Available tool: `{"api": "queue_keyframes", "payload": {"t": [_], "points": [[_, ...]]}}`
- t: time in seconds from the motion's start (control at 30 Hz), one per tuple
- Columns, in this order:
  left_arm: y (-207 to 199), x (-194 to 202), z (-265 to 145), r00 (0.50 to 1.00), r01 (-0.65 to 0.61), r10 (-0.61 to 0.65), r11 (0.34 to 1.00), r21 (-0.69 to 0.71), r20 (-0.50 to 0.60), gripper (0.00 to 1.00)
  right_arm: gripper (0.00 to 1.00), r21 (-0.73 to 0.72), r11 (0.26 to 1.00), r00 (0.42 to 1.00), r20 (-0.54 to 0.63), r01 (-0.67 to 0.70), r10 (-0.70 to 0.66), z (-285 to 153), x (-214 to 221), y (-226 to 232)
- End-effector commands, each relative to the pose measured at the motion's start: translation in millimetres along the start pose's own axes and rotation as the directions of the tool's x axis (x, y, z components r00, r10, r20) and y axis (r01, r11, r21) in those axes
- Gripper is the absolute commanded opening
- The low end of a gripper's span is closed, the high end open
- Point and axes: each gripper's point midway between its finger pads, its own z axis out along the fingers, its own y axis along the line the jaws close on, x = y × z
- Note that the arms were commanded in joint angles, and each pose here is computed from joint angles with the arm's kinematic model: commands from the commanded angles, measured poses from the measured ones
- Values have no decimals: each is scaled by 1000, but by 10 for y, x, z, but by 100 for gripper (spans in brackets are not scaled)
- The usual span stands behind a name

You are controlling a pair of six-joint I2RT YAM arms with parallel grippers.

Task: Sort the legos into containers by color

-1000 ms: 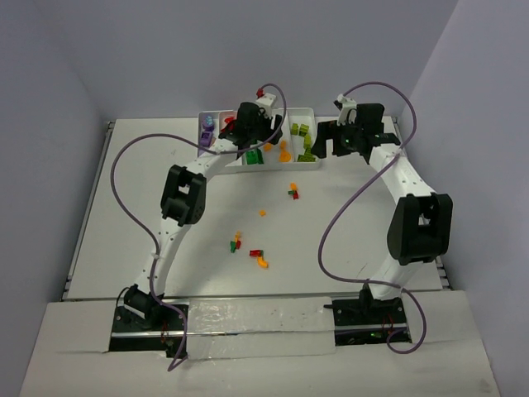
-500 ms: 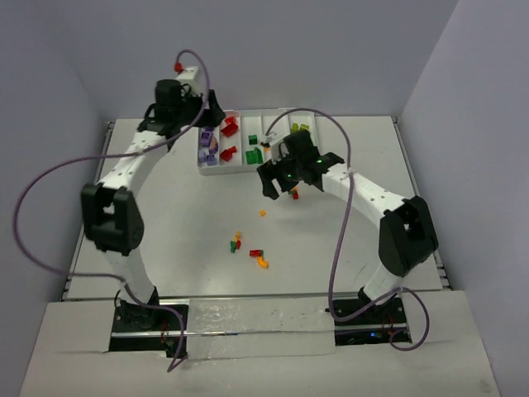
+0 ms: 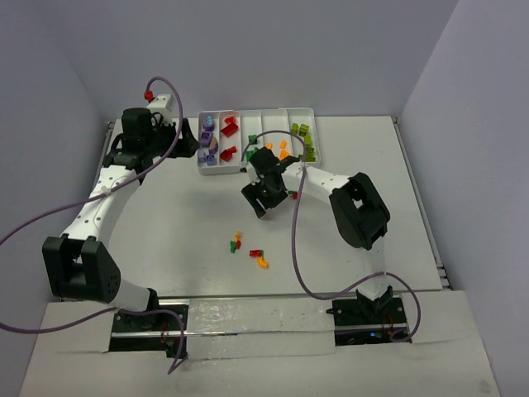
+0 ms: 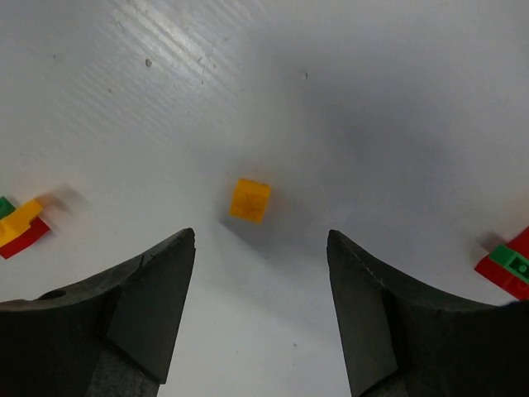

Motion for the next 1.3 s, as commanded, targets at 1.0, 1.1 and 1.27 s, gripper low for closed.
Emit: {"api": "queue_keyframes", "payload": {"t": [1.0,1.1,1.27], "points": [[-19,31,62,999,21,-20,999,30,-24,84,44,54,998,999,-36,14,-12,269,-69,97],[-22,37,66,999,21,-20,999,32,-25,84,34,57,998,999,-36,17,-15,265,-52,90],[-33,31,75,999,17,-16,999,40,-27,84,12,78,997,999,43,14,-17,-7,-251,-9]]}}
